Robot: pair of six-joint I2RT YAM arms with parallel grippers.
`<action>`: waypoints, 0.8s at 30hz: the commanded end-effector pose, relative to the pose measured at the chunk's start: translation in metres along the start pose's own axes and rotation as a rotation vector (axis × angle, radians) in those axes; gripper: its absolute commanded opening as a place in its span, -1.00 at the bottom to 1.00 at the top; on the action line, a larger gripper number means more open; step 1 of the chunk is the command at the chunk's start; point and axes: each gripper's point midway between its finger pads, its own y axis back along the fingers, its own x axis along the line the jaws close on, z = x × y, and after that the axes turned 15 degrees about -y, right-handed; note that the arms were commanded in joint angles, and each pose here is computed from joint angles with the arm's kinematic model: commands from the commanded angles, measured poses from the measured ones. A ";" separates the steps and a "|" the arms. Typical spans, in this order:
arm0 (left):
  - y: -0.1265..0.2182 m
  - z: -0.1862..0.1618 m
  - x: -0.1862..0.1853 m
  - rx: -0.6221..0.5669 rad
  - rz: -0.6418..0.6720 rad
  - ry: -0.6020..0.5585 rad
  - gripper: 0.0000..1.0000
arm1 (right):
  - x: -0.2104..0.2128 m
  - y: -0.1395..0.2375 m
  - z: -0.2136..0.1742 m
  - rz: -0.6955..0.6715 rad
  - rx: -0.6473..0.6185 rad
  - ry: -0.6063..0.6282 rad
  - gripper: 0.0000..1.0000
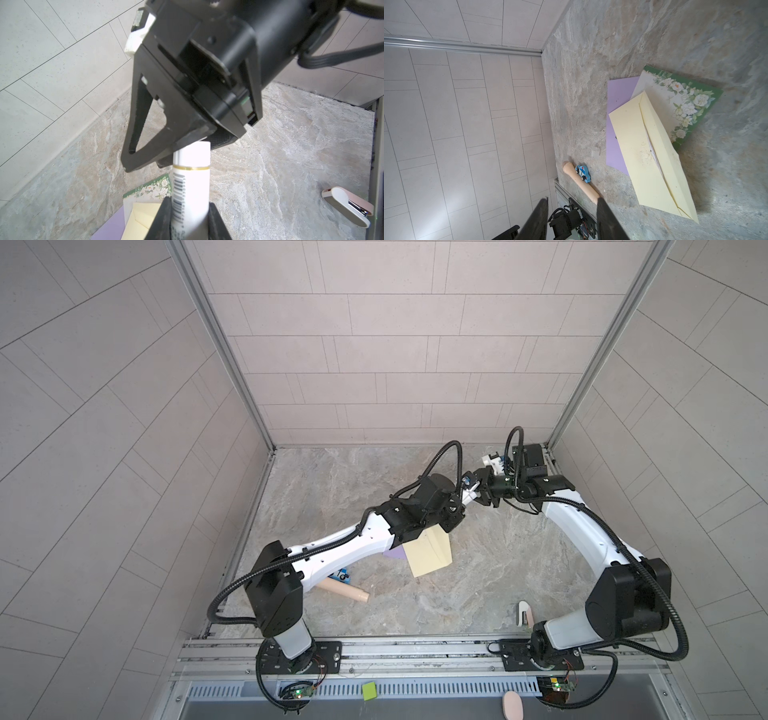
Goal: Place the letter into the envelope and seal it
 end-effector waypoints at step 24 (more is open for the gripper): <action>0.006 -0.007 0.007 -0.015 -0.036 0.035 -1.00 | 0.001 0.008 -0.030 -0.017 0.120 0.109 -0.21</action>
